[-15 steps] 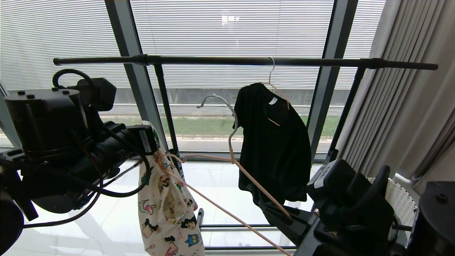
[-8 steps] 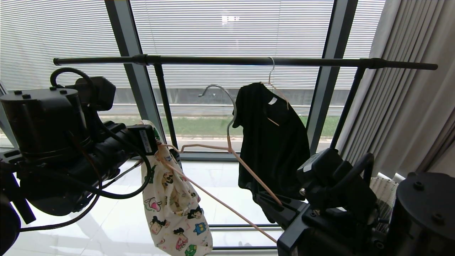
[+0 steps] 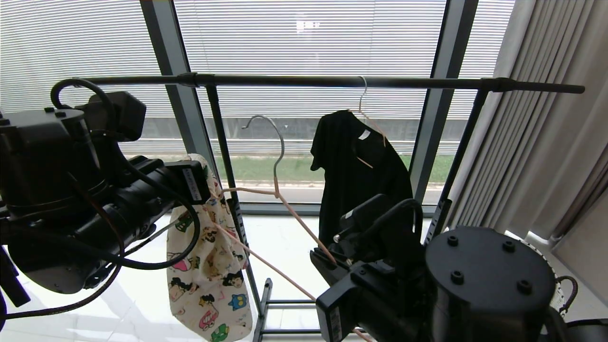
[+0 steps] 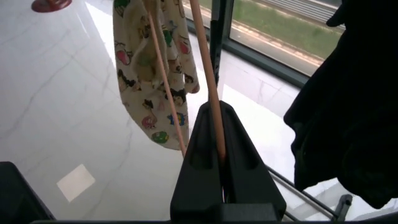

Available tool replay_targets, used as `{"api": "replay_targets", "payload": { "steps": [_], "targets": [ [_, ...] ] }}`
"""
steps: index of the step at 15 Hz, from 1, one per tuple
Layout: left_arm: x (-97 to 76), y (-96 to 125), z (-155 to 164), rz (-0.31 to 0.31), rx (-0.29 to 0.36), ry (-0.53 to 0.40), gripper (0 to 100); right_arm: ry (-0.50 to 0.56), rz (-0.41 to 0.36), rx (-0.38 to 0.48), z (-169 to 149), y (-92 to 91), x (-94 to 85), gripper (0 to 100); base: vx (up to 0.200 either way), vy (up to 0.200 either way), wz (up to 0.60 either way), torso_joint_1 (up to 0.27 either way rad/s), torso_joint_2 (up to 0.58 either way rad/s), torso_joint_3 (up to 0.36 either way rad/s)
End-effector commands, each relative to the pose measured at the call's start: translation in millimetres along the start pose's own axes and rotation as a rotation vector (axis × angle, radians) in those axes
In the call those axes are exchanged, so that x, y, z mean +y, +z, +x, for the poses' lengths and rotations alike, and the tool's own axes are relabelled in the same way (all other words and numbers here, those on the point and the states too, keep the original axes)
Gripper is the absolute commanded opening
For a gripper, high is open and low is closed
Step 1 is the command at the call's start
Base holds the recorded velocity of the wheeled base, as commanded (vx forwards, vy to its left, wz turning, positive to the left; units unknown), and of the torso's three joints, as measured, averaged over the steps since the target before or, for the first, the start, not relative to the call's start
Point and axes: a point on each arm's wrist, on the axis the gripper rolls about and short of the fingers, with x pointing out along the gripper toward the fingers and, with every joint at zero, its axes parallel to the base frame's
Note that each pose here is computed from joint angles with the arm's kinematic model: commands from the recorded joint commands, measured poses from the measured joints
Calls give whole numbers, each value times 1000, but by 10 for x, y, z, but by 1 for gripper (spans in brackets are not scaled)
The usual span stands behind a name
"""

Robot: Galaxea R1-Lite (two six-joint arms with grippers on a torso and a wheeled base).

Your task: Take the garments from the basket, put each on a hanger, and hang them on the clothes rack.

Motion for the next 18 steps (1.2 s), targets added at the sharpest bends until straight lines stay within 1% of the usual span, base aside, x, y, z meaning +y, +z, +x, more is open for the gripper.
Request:
{"api": "replay_targets", "payload": {
  "steps": [1, 2, 4, 8, 11, 13, 14, 15, 16, 18],
  "targets": [
    [-99, 31, -102, -3, -15, -59, 0, -19, -5, 26, 269, -103, 51, 0, 0, 0, 0, 0, 0, 0],
    [-133, 34, -128, -2, -17, -76, 0, -28, -3, 28, 342, -117, 47, 0, 0, 0, 0, 0, 0, 0],
    [-135, 54, -155, -6, -25, -83, 0, -44, 8, 21, 469, -111, 37, 0, 0, 0, 0, 0, 0, 0],
    [-132, 169, -181, -20, -52, -85, 0, -44, 21, 11, 641, -120, 102, 0, 0, 0, 0, 0, 0, 0],
    [-137, 258, -153, -59, -58, -80, 0, -45, 29, -2, 725, -104, 138, 0, 0, 0, 0, 0, 0, 0],
    [-57, 235, -72, -56, -49, -29, 0, -51, 28, -2, 720, -106, 134, 0, 0, 0, 0, 0, 0, 0],
    [42, 224, 23, -50, -43, 47, 0, -74, 28, -7, 708, -98, 126, 0, 0, 0, 0, 0, 0, 0],
    [115, 214, 81, -36, -38, 93, 0, -84, 30, -12, 697, -85, 121, 0, 0, 0, 0, 0, 0, 0],
    [199, 212, 121, -2, -35, 137, 0, -93, 33, -20, 680, -55, 104, 0, 0, 0, 0, 0, 0, 0],
    [263, 233, 132, 23, -40, 163, 0, -111, 37, -32, 644, -1, 45, 0, 0, 0, 0, 0, 0, 0]
  ]
}}
